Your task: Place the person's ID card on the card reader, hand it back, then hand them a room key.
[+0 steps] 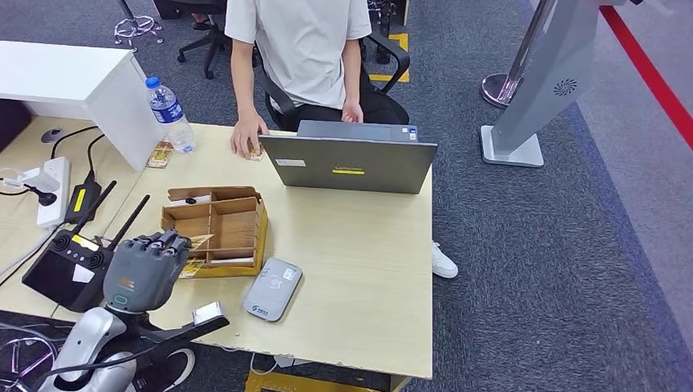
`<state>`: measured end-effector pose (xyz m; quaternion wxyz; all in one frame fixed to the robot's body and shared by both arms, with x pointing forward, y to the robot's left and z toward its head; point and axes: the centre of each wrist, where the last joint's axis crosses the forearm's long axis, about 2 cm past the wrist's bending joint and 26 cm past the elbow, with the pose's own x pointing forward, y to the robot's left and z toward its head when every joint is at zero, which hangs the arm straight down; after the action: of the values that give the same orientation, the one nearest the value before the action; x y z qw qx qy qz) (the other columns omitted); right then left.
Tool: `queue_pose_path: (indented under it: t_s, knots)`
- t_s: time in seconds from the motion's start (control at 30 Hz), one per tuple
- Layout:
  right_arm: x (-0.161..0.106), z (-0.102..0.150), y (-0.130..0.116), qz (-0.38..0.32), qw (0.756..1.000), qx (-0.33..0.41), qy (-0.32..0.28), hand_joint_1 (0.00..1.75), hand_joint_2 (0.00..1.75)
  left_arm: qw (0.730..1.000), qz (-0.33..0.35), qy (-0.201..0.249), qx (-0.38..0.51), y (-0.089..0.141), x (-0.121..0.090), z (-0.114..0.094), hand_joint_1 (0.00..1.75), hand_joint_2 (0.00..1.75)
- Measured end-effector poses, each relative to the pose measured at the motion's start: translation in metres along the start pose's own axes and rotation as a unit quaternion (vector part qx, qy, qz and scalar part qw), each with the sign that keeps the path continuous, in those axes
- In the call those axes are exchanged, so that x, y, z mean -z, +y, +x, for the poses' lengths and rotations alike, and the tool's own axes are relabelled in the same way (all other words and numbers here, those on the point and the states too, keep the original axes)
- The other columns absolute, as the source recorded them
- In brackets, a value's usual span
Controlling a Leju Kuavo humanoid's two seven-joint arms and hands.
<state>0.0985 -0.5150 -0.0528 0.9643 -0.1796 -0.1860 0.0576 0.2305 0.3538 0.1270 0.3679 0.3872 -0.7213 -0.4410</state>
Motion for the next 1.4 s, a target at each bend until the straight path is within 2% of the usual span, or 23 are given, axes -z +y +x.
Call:
queue_pose_path:
  t_s: [0.1, 0.2, 0.27, 0.43, 0.53, 0.63, 0.73, 0.9, 1.03, 1.4]
  knots:
    - [0.000, -0.001, -0.001, 0.000, 1.000, -0.002, 0.002, 0.00, 0.00, 0.999, 0.029, -0.012, 0.006, 0.017, 0.003, -0.006, 1.75, 1.75]
    - [0.000, 0.002, -0.001, 0.002, 1.000, -0.009, 0.006, 0.00, 0.00, 0.997, 0.071, -0.025, 0.021, 0.035, 0.025, -0.012, 1.75, 1.75]
    - [0.002, 0.013, -0.001, 0.005, 1.000, -0.022, 0.008, 0.00, 0.00, 0.992, 0.115, -0.032, 0.051, 0.051, 0.059, -0.018, 1.75, 1.75]
    - [0.008, 0.064, 0.004, 0.012, 0.998, -0.059, -0.005, 0.00, 0.00, 0.966, 0.217, -0.021, 0.141, 0.094, 0.161, -0.029, 1.75, 1.75]
    - [0.009, 0.088, 0.009, 0.016, 0.997, -0.074, -0.016, 0.00, 0.00, 0.960, 0.233, -0.013, 0.154, 0.112, 0.211, -0.028, 1.75, 1.75]
    - [0.009, 0.105, 0.014, 0.022, 0.996, -0.085, -0.026, 0.00, 0.00, 0.961, 0.230, -0.008, 0.154, 0.123, 0.248, -0.023, 1.75, 1.75]
    - [0.009, 0.115, 0.019, 0.029, 0.995, -0.089, -0.031, 0.00, 0.00, 0.964, 0.222, -0.005, 0.148, 0.130, 0.271, -0.017, 1.75, 1.75]
    - [0.009, 0.118, 0.021, 0.032, 0.995, -0.091, -0.033, 0.00, 0.00, 0.968, 0.214, -0.002, 0.134, 0.128, 0.281, -0.015, 1.75, 1.75]
    - [0.009, 0.118, 0.021, 0.032, 0.995, -0.092, -0.033, 0.00, 0.00, 0.971, 0.205, 0.005, 0.121, 0.125, 0.281, -0.018, 0.00, 1.75]
    - [0.009, 0.116, 0.021, 0.032, 0.995, -0.092, -0.034, 0.00, 0.00, 0.978, 0.181, 0.022, 0.104, 0.119, 0.276, -0.029, 0.00, 1.75]
